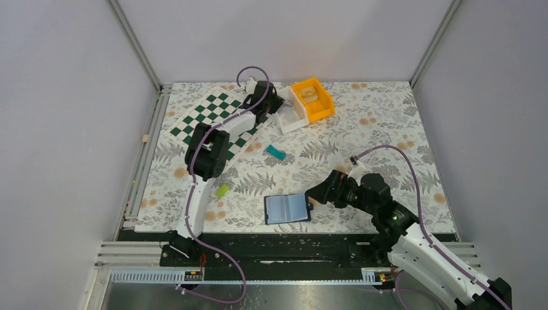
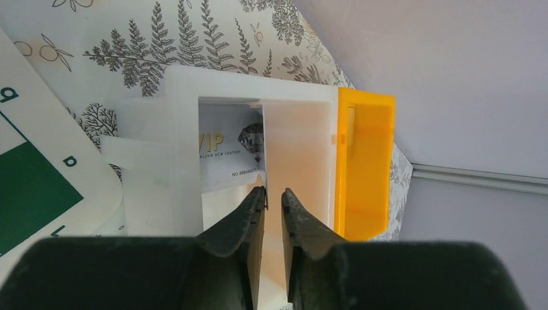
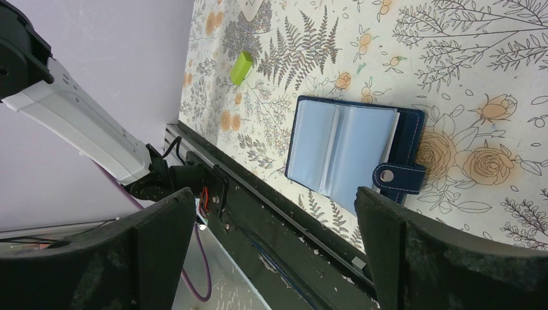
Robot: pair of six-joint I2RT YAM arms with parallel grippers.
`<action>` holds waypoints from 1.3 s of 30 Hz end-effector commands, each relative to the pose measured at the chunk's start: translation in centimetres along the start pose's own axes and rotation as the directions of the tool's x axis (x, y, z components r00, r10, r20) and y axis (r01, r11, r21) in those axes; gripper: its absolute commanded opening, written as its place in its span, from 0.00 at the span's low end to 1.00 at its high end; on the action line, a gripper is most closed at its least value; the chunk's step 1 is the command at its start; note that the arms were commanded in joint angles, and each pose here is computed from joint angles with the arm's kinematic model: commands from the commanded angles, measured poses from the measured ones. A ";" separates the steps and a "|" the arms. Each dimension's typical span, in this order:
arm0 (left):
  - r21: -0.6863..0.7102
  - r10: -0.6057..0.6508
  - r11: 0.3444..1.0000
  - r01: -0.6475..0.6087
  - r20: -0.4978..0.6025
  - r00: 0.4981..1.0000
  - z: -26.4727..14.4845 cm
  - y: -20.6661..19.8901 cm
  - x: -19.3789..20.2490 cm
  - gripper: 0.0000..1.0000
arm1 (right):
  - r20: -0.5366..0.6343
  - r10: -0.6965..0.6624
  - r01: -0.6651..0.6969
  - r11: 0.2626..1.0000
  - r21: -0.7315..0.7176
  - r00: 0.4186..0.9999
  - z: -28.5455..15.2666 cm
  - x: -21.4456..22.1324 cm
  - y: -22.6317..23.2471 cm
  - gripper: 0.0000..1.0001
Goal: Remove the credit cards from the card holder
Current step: Place the credit card in the storage box.
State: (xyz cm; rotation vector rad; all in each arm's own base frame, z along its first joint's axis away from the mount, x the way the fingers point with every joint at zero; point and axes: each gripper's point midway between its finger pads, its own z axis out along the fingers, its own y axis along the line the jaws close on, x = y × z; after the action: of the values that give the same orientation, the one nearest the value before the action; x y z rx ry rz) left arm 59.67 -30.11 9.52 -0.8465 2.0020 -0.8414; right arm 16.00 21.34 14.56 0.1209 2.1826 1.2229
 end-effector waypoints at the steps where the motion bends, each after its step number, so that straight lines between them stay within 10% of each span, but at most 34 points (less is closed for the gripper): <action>1: 0.012 0.005 1.000 -0.006 0.029 1.000 0.1 -0.8 -1.3 0.19 | 0.066 -0.036 0.038 0.999 -0.033 0.997 -0.5 -1.9 1.7 0.99; 39: -0.008 0.075 0.997 -0.074 0.100 0.992 -3.7 -3.7 -4.8 0.39 | 0.086 -0.030 0.033 0.999 -0.026 0.996 -1.3 -2.0 1.6 0.99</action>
State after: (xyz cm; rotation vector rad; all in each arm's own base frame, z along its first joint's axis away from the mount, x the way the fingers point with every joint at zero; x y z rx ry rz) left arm 59.17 -28.95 10.77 -0.8205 2.0217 -0.7534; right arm 15.82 20.64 15.04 0.1327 2.1534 1.2056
